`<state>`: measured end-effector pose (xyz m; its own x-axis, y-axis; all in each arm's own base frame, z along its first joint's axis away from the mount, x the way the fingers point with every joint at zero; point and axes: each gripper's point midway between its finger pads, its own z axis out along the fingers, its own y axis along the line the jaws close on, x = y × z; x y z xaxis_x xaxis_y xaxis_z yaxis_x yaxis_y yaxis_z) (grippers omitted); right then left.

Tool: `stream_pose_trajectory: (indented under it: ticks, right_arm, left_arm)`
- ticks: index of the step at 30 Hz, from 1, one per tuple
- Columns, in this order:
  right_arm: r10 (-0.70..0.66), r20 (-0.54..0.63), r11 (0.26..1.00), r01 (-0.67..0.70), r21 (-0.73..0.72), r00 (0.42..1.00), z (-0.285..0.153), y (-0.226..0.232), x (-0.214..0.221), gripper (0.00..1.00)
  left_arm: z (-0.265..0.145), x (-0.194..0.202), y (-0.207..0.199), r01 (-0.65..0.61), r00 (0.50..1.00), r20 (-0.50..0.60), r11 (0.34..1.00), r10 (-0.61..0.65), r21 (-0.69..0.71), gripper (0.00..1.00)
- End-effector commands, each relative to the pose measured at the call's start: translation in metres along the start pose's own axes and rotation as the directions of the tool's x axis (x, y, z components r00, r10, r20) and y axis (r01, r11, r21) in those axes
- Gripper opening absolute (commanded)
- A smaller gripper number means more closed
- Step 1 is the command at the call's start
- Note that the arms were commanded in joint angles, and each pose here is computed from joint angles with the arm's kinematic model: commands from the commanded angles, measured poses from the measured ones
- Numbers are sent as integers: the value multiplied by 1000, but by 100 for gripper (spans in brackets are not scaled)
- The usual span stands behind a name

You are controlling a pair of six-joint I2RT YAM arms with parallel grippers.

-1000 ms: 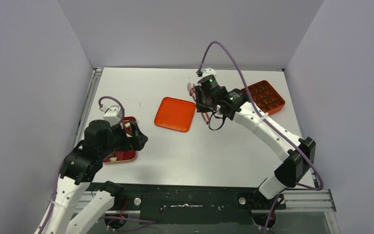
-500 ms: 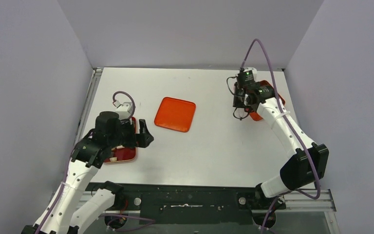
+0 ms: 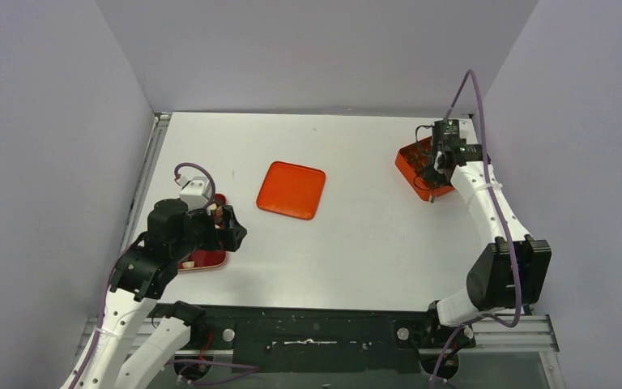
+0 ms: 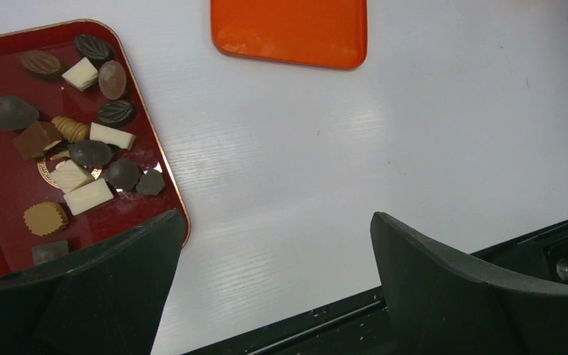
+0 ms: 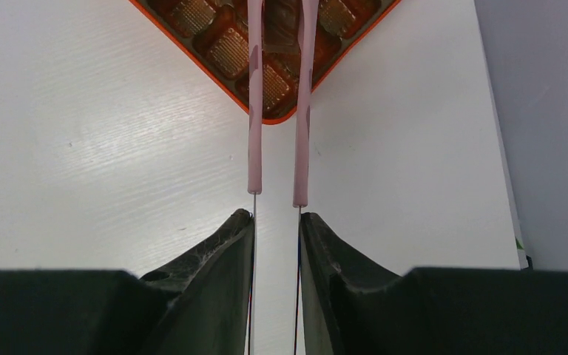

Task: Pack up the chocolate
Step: Place the fake chocolate in the packing box.

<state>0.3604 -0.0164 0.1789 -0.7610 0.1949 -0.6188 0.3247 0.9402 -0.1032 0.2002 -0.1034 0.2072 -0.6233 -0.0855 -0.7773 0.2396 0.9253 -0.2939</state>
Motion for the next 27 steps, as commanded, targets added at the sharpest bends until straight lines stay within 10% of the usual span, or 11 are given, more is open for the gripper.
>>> stream_pose_trajectory:
  ticks: [1, 27]
  right_arm:
    - [20, -10, 1000, -20, -15, 1000, 10, 5, 3, 26]
    - [38, -18, 999, -38, 15, 999, 2, -8, 23, 36]
  left_arm:
    - [1, -16, 1, -30, 997, 70, 1000, 30, -2, 97]
    - [5, -10, 0, -6, 999, 45, 1000, 6, 4, 97]
